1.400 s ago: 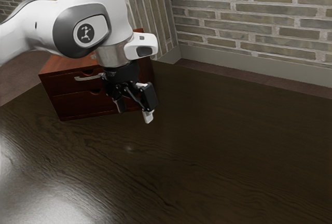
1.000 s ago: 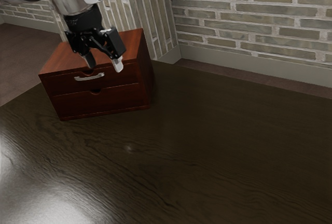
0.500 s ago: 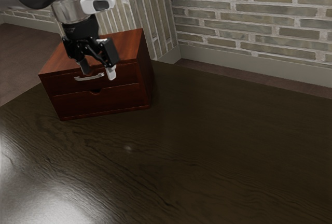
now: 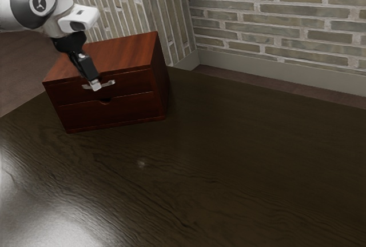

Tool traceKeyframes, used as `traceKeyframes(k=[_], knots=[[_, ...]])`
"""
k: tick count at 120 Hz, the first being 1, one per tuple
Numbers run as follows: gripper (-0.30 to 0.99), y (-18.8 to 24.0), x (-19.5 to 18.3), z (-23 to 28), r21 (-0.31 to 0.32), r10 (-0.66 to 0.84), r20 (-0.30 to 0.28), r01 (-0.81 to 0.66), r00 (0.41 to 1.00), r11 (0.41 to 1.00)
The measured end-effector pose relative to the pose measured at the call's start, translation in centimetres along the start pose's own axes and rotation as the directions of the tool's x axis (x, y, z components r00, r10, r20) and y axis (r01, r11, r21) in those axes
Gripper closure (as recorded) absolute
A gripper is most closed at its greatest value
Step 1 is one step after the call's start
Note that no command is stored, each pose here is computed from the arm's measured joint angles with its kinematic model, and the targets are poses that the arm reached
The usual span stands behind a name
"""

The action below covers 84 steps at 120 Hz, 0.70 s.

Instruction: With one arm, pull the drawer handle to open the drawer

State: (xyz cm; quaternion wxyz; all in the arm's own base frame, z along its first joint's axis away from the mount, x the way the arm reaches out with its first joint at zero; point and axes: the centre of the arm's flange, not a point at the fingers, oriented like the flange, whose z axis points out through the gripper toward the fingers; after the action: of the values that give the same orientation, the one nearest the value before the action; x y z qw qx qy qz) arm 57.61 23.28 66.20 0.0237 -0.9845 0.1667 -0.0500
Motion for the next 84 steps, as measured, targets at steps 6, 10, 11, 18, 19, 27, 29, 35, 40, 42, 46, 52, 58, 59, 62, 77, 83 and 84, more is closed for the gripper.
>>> traceKeyframes(k=[6,10,11,18,19,27,29,35,40,42,46,52,58,59,62,77,83,84], knots=[[0.0,-0.5,0.5,1.3,-0.004,0.076,0.005,-0.076,0.997,0.997],[0.0,-0.8,1.0,2.3,-0.01,0.126,0.008,-0.126,0.992,0.992],[0.0,-0.8,1.1,2.5,-0.011,0.138,0.008,-0.138,0.99,0.99],[0.0,-1.3,1.7,3.7,-0.007,0.213,0.003,-0.213,0.977,0.977],[0.0,-1.4,1.7,3.8,-0.006,0.223,0.002,-0.223,0.975,0.975],[0.0,-2.1,2.0,4.2,0.011,0.294,-0.009,-0.294,0.956,0.956],[0.0,-2.2,2.0,4.3,0.017,0.31,-0.012,-0.31,0.951,0.951],[0.0,-2.6,2.1,4.4,0.032,0.358,-0.018,-0.357,0.934,0.934],[0.0,-3.0,2.1,4.5,0.044,0.393,-0.021,-0.391,0.92,0.919],[0.0,-3.1,2.1,4.5,0.049,0.405,-0.021,-0.404,0.914,0.913],[0.0,-3.5,2.0,4.5,0.057,0.428,-0.022,-0.426,0.904,0.903],[0.0,-4.1,1.7,4.8,0.066,0.457,-0.021,-0.455,0.889,0.888],[0.0,-4.5,1.7,5.2,0.071,0.484,-0.019,-0.482,0.875,0.873],[0.0,-4.6,1.7,5.3,0.071,0.489,-0.019,-0.487,0.872,0.871],[0.0,-4.7,1.8,5.5,0.075,0.503,-0.018,-0.5,0.864,0.863],[0.0,-5.2,2.1,6.3,0.09,0.561,-0.016,-0.557,0.828,0.826],[0.0,-5.3,2.2,6.1,0.099,0.579,-0.016,-0.575,0.815,0.812],[0.0,-5.3,2.2,6.1,0.101,0.581,-0.016,-0.577,0.813,0.81]])
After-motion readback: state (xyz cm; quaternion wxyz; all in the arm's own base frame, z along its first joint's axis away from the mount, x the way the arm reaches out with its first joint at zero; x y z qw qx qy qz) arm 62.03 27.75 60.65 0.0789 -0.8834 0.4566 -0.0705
